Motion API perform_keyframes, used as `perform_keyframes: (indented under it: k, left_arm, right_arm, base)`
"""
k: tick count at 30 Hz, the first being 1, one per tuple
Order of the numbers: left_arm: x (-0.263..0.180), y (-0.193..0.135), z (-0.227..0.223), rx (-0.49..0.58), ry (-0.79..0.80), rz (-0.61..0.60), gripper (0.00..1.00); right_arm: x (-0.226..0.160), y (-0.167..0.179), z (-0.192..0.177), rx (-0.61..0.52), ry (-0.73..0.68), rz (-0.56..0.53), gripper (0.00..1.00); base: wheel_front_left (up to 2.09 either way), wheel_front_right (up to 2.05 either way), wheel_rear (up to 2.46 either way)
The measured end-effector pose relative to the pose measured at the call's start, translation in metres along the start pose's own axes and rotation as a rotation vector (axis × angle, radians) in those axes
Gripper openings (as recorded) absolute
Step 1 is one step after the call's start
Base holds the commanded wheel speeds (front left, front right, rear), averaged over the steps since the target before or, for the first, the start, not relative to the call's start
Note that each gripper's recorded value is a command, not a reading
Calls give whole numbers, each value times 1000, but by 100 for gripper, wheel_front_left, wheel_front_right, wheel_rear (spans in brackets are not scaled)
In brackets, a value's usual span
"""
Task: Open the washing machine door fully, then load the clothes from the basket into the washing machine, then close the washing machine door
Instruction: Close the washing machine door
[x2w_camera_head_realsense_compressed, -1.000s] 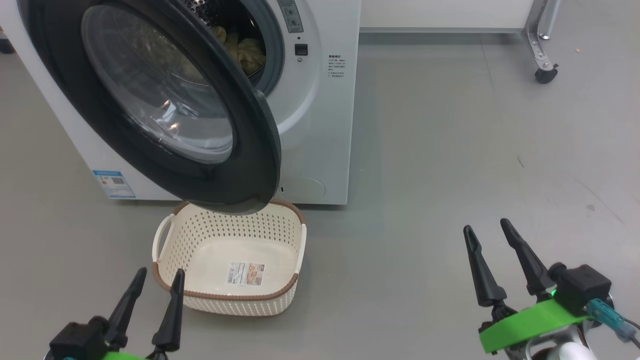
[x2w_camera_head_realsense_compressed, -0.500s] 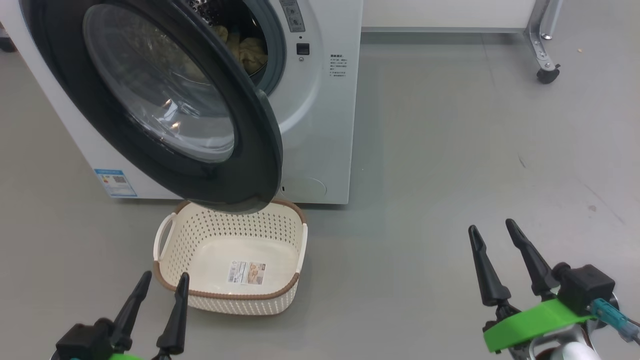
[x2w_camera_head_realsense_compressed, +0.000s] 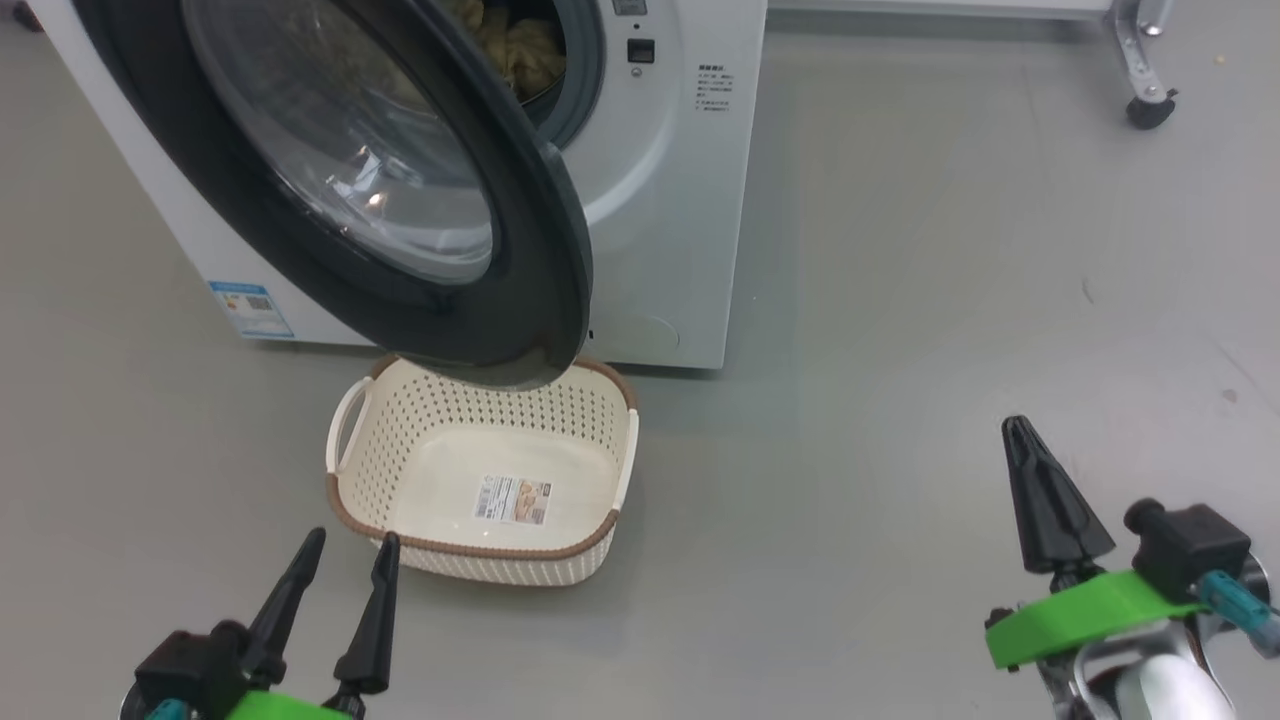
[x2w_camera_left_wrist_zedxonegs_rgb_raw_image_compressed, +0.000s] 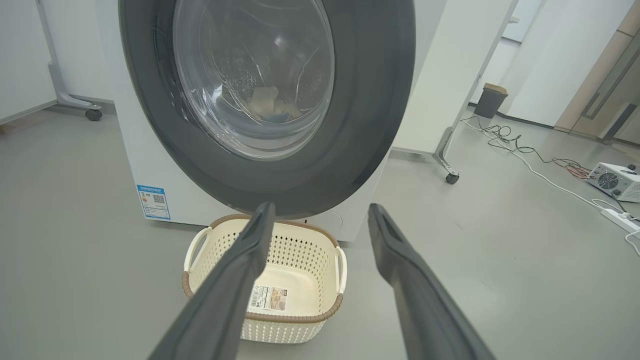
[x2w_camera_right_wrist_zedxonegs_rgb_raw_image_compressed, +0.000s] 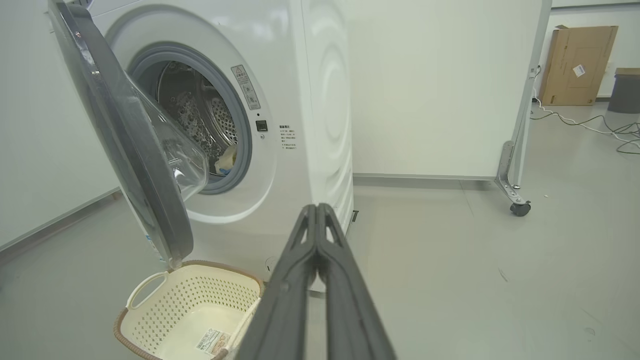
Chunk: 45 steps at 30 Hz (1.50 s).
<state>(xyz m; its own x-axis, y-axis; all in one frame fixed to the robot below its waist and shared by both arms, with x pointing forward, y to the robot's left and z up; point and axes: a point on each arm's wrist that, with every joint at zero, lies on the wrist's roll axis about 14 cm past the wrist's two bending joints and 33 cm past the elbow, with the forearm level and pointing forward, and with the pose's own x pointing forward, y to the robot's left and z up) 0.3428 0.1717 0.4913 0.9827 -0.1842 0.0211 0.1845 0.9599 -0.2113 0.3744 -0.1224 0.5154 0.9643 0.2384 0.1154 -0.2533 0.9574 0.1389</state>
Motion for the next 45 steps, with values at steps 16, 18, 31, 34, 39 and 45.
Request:
perform_keyframes:
  k: [16,18,31,34,39,45]
  left_arm:
    - [38,5,-9,-17,21,23,100]
    - [40,10,-10,-14,25,37,100]
    - [40,19,-28,-20,82,85,100]
    - [41,17,-29,-28,83,89,100]
    - [36,22,-33,-29,100,114,100]
    - [36,21,-39,-38,116,122,100]
  right_arm:
    - [112,107,25,-98,-141,497,0]
    - [120,129,29,-89,-160,582,0]
    - [130,218,-14,-41,-70,926,0]
    - [134,226,-20,-32,-57,951,0]
    - [141,232,-32,-12,-23,960,0]
    - [149,230,-51,-16,18,956,0]
  base:
    - [0,0,0]
    - [0,0,0]
    - [0,0,0]
    - [0,0,0]
    - [0,0,0]
    - [0,0,0]
